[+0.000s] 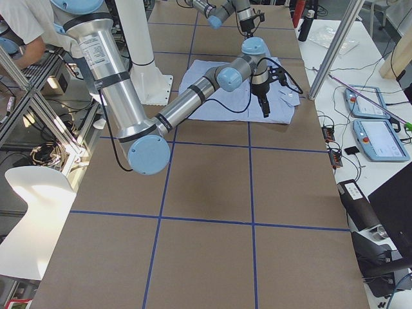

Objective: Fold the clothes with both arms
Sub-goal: 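Carry the grasped cuff with the left gripper across the shirt body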

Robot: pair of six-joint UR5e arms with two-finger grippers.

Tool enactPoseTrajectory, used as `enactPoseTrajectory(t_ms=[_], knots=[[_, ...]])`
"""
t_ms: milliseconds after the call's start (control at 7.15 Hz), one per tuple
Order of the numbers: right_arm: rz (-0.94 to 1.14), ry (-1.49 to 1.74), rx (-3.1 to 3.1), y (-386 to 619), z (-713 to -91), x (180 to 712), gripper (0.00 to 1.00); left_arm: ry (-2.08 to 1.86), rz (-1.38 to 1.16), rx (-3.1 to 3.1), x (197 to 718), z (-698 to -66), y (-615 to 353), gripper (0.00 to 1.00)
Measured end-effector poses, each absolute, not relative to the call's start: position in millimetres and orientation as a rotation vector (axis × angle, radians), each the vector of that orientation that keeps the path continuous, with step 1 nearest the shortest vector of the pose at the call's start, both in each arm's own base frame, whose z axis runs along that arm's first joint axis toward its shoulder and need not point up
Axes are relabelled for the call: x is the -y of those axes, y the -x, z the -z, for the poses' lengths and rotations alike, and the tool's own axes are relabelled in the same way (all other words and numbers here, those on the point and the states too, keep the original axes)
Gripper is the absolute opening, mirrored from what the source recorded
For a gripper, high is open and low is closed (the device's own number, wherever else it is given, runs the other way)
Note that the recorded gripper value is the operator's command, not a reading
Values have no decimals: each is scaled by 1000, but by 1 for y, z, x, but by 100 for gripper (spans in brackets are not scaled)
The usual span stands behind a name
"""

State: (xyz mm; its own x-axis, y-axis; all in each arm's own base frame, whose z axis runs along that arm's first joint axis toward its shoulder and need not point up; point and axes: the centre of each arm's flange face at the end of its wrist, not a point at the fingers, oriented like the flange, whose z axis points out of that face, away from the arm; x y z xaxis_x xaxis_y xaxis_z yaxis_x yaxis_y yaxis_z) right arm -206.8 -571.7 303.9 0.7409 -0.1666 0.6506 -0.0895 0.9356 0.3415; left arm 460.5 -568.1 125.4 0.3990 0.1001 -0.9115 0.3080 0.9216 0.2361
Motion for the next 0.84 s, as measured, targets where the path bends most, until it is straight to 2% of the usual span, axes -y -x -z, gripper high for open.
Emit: enactPoseTrajectory(t_ms=[280, 420, 560, 700, 840], knots=[[43, -366, 740, 207, -304, 571, 100, -396, 172, -1125, 579, -71, -535, 0], [42, -366, 740, 207, -304, 571, 100, -407, 189, -1082, 576, -71, -568, 4], [42, -365, 740, 207, -305, 571, 100, -422, 199, -1034, 569, -81, -599, 51], [42, -364, 739, 207, -305, 572, 100, -435, 199, -1000, 557, -89, -622, 86], [41, -363, 739, 207, -306, 572, 100, -444, 192, -995, 544, -85, -638, 99]])
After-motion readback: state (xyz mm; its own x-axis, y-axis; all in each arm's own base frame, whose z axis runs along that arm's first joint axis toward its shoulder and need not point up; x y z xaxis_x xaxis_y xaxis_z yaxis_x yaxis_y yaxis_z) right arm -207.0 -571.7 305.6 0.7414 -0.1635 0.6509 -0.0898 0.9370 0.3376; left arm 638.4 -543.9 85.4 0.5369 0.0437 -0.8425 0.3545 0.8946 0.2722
